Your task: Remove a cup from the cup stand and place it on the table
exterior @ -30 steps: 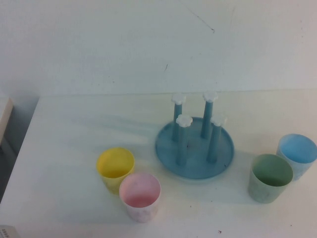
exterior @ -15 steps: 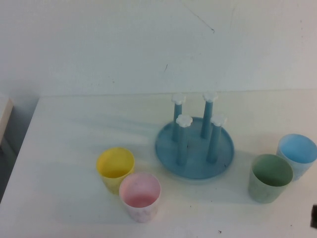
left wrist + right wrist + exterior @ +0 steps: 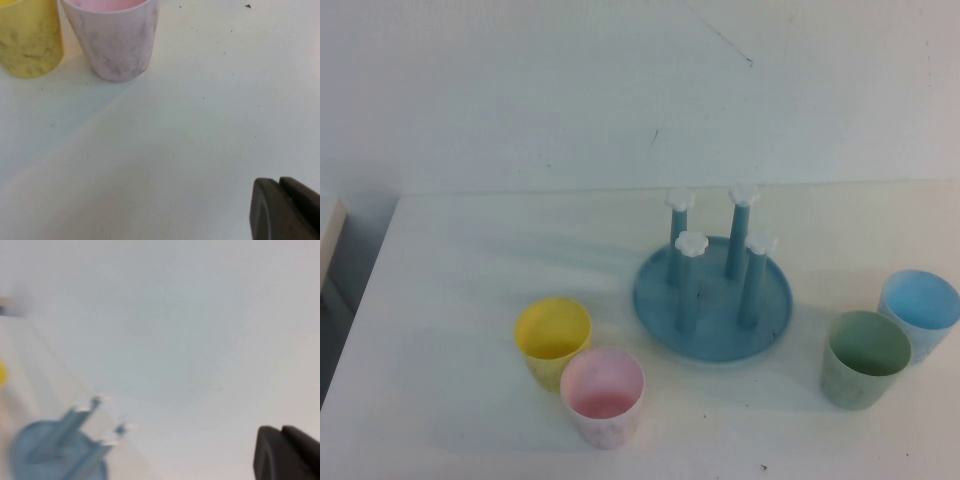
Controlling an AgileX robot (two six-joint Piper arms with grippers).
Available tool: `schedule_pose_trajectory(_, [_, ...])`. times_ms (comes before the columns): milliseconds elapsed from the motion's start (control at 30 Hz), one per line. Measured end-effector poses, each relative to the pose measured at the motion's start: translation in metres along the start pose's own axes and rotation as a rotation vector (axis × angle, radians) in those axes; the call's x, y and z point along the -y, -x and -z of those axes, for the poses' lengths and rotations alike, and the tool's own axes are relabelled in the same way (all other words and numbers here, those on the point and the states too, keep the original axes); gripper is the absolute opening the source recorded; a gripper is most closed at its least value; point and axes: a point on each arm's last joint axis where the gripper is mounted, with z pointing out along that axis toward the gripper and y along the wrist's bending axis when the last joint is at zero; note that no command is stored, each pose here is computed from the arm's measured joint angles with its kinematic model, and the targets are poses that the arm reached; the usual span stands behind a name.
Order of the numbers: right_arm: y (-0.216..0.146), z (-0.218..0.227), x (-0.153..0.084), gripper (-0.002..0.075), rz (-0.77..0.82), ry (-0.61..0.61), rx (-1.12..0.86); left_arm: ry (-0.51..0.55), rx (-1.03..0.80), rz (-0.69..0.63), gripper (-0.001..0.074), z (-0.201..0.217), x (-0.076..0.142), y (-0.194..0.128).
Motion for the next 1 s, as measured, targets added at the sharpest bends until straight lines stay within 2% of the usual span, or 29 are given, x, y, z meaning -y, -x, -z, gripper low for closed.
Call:
schedule_pose_trajectory(133, [-0.011,0.013,-0.005,0.0009,0.018,-0.130,-0.016,0.000,0.000,0.000,-0.0001,0.000,0.000,0.000])
schedule_pose_trajectory(333, [-0.042,0.016,-0.016,0.0008,-0.040,-0.254,-0.046,0.000,0.000,0.000,-0.0001,0.000,0.000,0.000])
schedule_pose_trajectory(600, [-0.116,0.013,-0.037,0.0008,-0.373,-0.398,-0.304,0.000,0.000,0.000,-0.0002,0.000,0.000,0.000])
schedule_pose_trajectory(733, [-0.150,0.016,-0.052,0.0008,-0.556,-0.485,-0.369,0.000,0.000,0.000,-0.0002,0.000,0.000,0.000])
schedule_pose_trajectory(833, [-0.168,0.015,-0.064,0.0008,-0.618,-0.489,-0.410,0.000,0.000,0.000,-0.0001,0.000,0.000,0.000])
schedule_pose_trajectory(1000, [-0.175,0.017,-0.070,0.0008,-0.679,-0.471,-0.479,0.000,0.000,0.000,-0.0002,0.000,0.000,0.000])
